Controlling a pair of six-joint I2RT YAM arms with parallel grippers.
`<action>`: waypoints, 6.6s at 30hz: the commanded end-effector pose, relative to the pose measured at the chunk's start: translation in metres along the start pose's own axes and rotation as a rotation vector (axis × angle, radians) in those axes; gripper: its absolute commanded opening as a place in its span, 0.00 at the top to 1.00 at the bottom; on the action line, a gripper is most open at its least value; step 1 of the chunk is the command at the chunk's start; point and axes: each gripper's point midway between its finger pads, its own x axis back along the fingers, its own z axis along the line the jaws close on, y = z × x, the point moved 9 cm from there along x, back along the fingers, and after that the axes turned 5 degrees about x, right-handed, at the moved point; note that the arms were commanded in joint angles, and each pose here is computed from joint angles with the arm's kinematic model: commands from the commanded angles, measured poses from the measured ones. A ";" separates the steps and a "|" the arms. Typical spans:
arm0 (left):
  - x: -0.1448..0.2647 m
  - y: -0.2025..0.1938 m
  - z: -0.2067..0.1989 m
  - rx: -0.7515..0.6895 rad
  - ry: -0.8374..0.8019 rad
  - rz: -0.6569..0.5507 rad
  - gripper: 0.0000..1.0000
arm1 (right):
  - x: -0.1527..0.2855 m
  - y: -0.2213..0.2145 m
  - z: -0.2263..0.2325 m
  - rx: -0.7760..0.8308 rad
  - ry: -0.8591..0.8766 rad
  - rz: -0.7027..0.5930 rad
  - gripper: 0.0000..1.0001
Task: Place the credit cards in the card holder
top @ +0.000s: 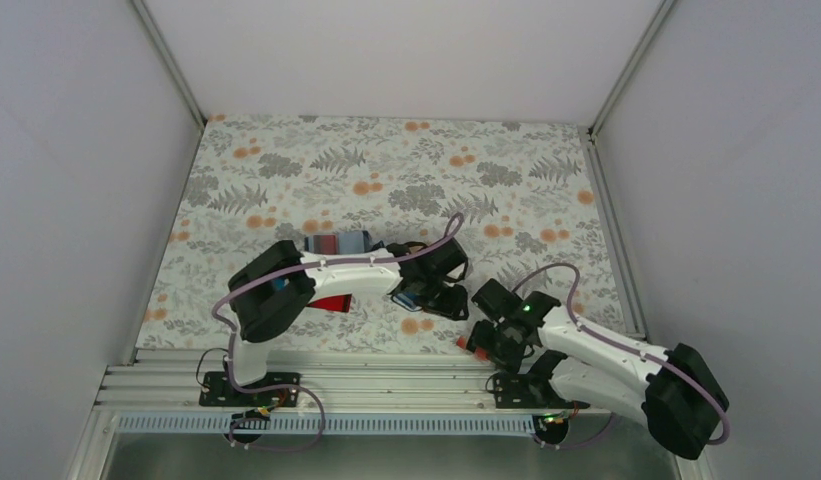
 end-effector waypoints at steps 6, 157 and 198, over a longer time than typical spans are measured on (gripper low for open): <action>-0.018 0.003 -0.009 -0.057 -0.031 0.078 0.61 | -0.012 0.002 -0.006 -0.170 0.075 -0.022 0.26; 0.352 0.096 0.081 0.210 -0.390 -0.914 0.98 | 0.278 0.158 0.197 0.405 1.126 -0.459 0.30; 0.201 0.015 0.284 0.366 -0.199 -0.498 0.98 | 0.005 0.180 0.285 0.862 0.375 -0.014 0.84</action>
